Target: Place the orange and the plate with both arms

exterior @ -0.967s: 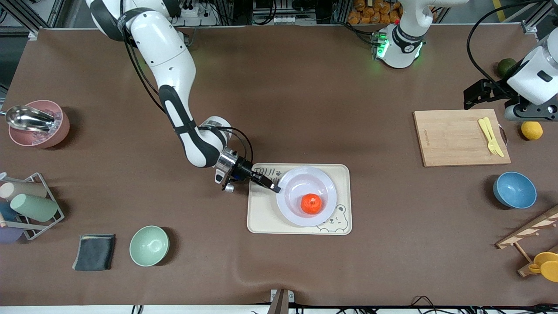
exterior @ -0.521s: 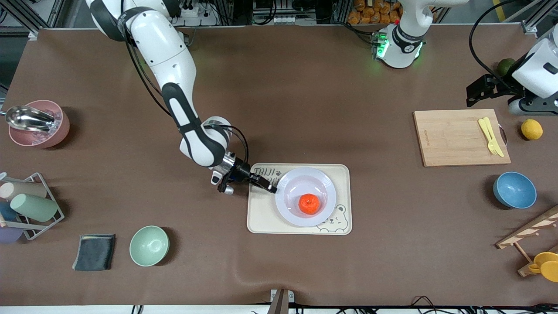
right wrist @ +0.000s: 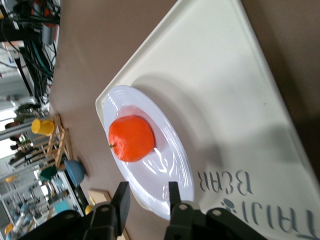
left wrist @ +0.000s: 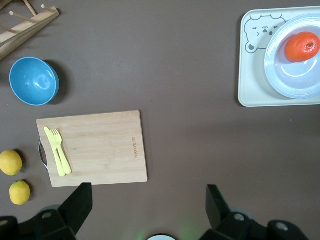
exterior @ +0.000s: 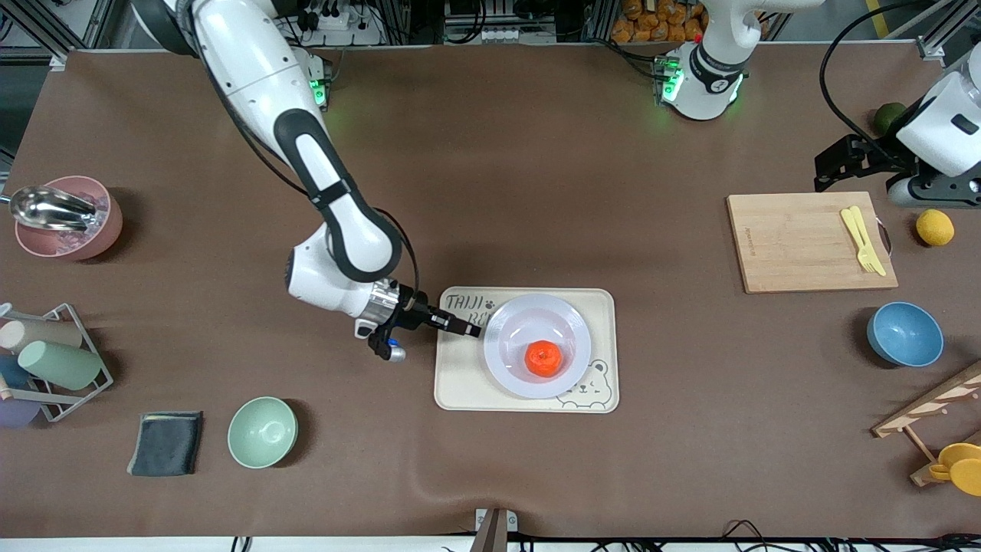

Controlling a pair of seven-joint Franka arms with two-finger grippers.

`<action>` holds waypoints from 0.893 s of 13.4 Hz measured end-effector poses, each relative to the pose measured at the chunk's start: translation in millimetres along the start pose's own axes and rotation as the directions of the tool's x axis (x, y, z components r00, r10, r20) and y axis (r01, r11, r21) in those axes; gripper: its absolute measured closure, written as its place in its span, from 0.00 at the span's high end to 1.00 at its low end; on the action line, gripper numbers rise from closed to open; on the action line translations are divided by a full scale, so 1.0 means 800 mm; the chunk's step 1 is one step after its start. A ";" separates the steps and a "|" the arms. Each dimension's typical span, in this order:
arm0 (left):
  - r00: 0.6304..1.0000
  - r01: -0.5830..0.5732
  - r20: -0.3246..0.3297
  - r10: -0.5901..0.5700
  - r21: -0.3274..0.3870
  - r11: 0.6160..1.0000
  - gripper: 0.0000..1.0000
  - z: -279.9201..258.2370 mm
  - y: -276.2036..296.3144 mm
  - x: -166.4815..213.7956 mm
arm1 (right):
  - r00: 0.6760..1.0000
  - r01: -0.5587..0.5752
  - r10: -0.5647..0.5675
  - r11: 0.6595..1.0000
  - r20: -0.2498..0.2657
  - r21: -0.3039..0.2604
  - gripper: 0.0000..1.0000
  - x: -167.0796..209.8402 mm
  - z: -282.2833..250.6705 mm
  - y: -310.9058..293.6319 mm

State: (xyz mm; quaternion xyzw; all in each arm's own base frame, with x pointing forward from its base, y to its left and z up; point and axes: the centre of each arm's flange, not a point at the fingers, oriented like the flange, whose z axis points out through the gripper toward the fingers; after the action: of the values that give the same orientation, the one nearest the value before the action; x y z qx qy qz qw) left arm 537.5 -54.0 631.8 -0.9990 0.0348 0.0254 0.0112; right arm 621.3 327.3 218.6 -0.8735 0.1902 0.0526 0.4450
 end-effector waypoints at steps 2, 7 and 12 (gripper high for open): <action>1.000 -0.001 -0.002 0.001 0.000 1.000 1.00 -0.001 0.001 0.000 | 0.997 0.037 -0.035 0.998 0.065 -0.045 0.41 0.026 -0.046 0.006; 1.000 0.001 -0.002 -0.001 0.000 1.000 1.00 -0.001 0.000 0.001 | 0.972 0.185 -0.136 0.944 0.190 -0.274 0.73 0.065 -0.192 0.019; 1.000 0.001 -0.003 -0.001 0.000 1.000 1.00 -0.002 0.000 0.001 | 0.900 0.420 -0.303 0.796 0.313 -0.437 0.89 0.097 -0.345 0.067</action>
State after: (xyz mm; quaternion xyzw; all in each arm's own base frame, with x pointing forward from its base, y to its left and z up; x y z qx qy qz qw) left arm 538.3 -54.0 633.0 -0.9991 0.0341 0.0238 0.0111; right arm 650.9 56.5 322.9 -0.9659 -0.0532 0.1125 0.2272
